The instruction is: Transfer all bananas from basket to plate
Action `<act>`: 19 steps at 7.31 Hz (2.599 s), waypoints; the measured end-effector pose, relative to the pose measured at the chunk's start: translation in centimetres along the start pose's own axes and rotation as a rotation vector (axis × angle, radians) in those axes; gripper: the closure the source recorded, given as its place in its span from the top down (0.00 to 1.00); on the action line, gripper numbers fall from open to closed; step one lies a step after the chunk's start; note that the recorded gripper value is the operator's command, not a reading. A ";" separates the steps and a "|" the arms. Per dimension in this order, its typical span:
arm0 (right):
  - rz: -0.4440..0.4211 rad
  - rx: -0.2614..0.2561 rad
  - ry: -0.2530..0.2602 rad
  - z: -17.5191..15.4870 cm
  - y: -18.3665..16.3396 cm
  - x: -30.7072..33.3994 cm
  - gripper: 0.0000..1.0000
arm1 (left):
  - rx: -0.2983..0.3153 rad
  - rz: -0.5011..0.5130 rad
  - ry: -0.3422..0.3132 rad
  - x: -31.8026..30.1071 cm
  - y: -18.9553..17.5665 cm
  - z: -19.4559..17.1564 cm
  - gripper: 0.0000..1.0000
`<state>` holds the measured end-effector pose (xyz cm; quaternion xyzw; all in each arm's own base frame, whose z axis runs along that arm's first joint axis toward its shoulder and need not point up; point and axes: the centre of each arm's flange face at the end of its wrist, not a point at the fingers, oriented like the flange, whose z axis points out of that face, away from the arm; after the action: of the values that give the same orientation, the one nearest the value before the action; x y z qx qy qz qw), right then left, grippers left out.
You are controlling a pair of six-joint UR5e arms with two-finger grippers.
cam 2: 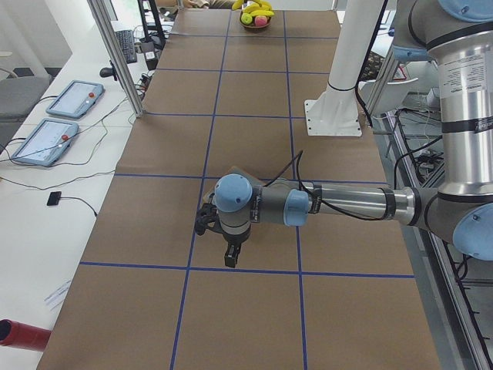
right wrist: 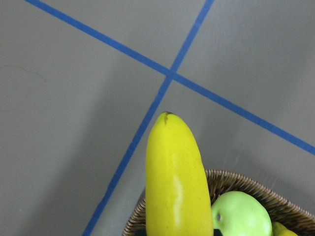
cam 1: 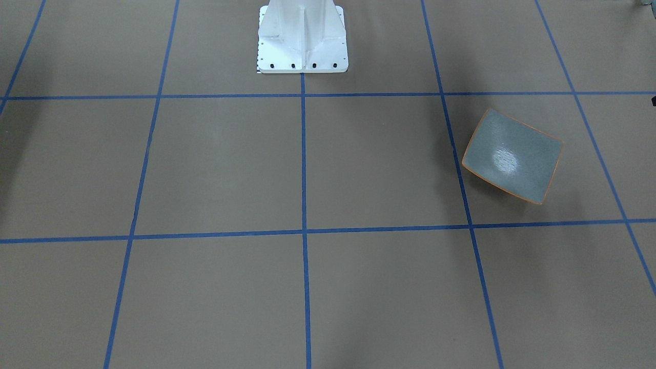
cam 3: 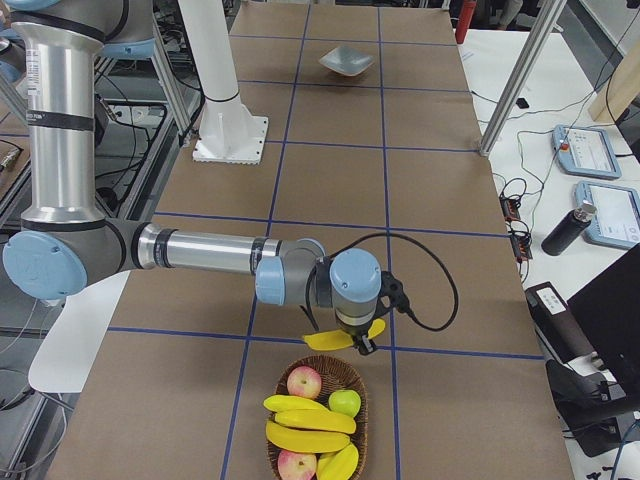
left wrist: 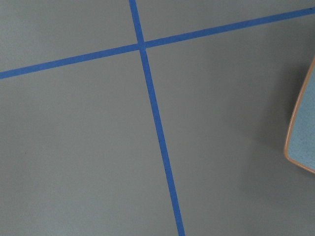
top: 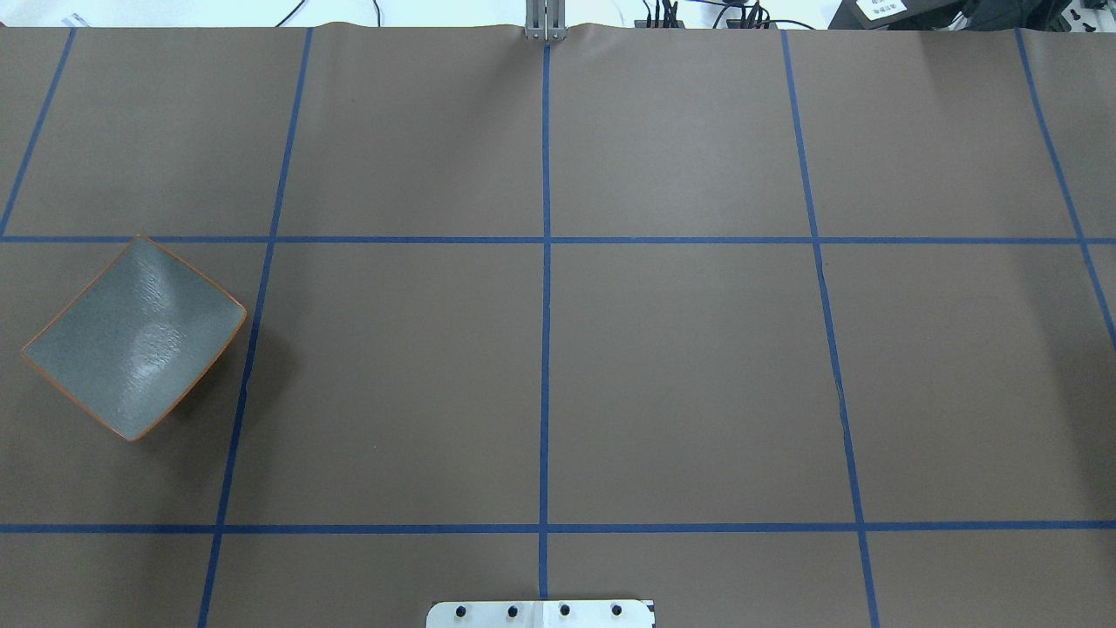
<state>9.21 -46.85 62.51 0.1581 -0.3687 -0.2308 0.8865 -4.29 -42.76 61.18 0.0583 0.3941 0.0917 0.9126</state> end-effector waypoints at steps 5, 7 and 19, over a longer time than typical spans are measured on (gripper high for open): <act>0.228 0.082 -0.019 -2.7 -16.1 -8.9 0.00 | 0.271 0.209 -0.019 6.8 -10.6 -7.1 1.00; 0.371 0.103 -0.074 -2.6 -25.4 -16.8 0.00 | 0.386 0.238 0.022 10.5 -12.2 -7.6 1.00; 0.745 0.270 -0.372 -1.3 -41.5 -57.2 0.00 | 0.316 0.164 0.692 56.2 -15.8 -6.0 1.00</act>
<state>-37.55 -51.63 9.68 0.0847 -0.5809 0.1304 0.7990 31.09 -46.04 14.44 0.1953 0.6820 0.1168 0.6951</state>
